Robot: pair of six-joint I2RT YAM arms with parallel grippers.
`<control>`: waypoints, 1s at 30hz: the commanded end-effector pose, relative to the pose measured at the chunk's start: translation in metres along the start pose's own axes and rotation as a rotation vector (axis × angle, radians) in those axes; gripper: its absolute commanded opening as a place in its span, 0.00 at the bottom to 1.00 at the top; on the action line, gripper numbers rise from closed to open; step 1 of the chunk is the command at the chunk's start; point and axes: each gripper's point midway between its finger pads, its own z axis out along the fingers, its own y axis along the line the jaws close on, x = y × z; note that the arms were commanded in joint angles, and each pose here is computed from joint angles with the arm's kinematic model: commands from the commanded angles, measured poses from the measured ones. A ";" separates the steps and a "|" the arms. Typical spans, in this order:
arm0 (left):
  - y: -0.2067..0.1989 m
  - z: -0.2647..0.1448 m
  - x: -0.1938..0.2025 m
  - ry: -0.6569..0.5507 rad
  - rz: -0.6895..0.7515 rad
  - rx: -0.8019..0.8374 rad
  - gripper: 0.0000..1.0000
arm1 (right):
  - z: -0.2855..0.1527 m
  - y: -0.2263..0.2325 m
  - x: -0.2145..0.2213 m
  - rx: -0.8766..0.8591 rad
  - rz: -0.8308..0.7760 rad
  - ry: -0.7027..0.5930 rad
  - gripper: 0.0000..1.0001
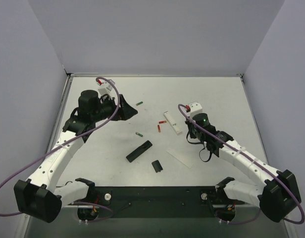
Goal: Unload the batteries from the remote control
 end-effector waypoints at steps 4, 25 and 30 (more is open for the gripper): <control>0.018 -0.029 -0.014 -0.151 0.197 -0.111 0.91 | 0.032 -0.062 0.057 0.277 0.280 0.231 0.01; 0.039 -0.042 -0.007 -0.168 0.202 -0.217 0.97 | 0.072 -0.017 0.125 0.145 0.447 0.548 0.11; 0.040 -0.042 -0.006 -0.166 0.203 -0.212 0.97 | 0.069 -0.020 0.114 0.145 0.444 0.498 0.18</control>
